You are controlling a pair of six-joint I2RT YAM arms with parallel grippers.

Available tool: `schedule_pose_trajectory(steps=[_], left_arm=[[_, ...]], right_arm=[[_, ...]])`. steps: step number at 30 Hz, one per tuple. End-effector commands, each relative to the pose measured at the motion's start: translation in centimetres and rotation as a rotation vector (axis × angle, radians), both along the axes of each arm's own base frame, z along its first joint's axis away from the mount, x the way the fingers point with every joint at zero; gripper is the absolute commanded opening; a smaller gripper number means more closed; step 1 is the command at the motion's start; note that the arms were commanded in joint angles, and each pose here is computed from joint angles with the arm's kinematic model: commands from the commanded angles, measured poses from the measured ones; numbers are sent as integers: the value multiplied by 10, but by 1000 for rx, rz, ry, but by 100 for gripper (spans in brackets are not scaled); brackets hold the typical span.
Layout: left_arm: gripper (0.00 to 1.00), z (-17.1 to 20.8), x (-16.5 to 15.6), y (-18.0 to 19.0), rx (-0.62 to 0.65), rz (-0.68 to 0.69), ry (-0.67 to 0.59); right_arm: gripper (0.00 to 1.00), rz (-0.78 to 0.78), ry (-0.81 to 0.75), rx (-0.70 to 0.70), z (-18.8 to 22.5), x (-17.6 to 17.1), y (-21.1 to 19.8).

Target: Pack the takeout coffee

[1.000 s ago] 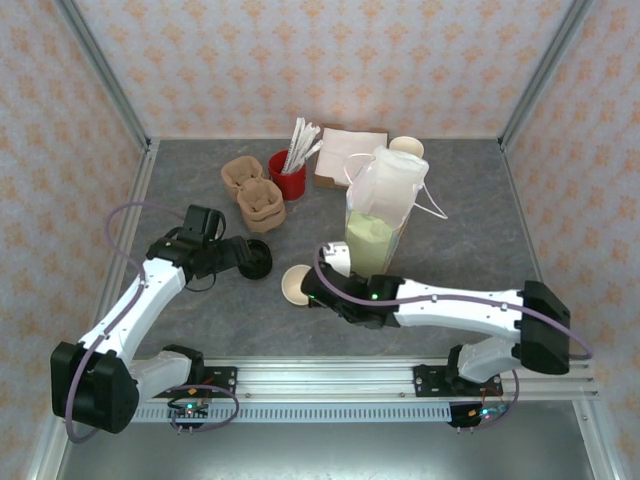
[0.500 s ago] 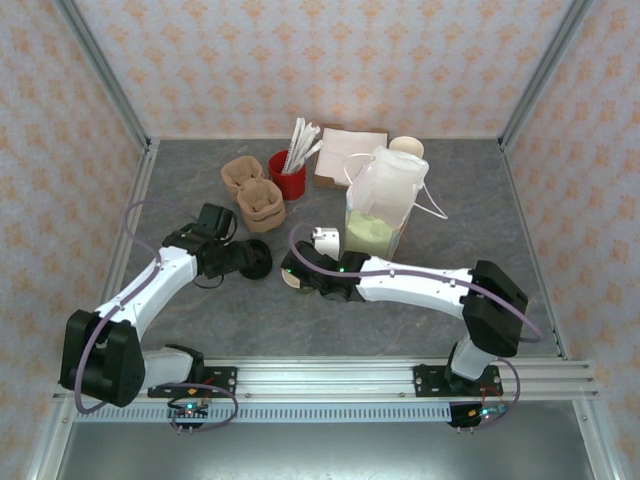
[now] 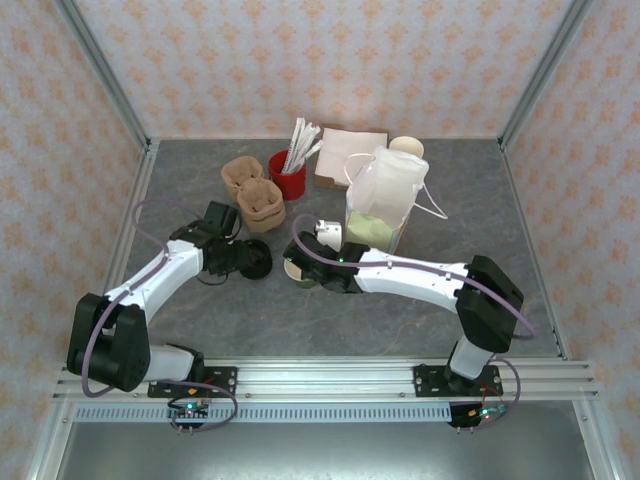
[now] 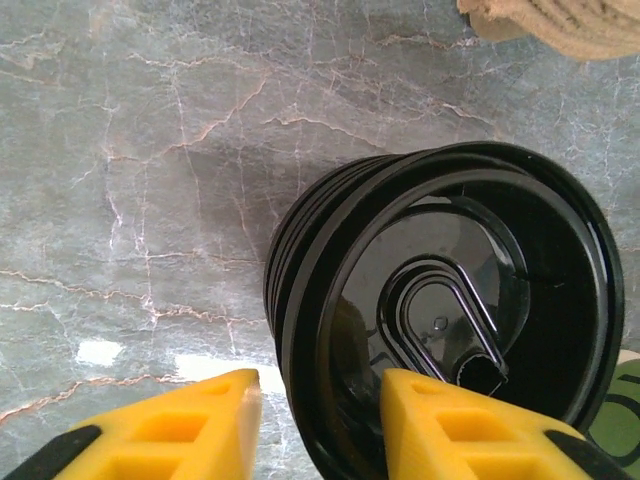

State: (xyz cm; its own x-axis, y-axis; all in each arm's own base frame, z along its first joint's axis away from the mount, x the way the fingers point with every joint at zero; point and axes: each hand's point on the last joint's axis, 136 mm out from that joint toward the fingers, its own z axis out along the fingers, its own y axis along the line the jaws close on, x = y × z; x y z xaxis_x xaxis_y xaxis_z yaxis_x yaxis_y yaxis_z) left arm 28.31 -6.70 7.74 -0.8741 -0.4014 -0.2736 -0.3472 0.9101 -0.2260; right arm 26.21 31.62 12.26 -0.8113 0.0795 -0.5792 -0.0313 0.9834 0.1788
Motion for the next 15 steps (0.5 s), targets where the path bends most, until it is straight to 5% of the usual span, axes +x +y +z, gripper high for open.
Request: schedule_pose_trajectory(steps=[1, 15], left_arm=[[34, 10, 12, -3, -5, 7, -35], [24, 10, 12, -3, -3, 16, -31]], right_arm=[[3, -20, 9, 8, 3, 6, 0], [13, -20, 38, 27, -1, 8, 3]])
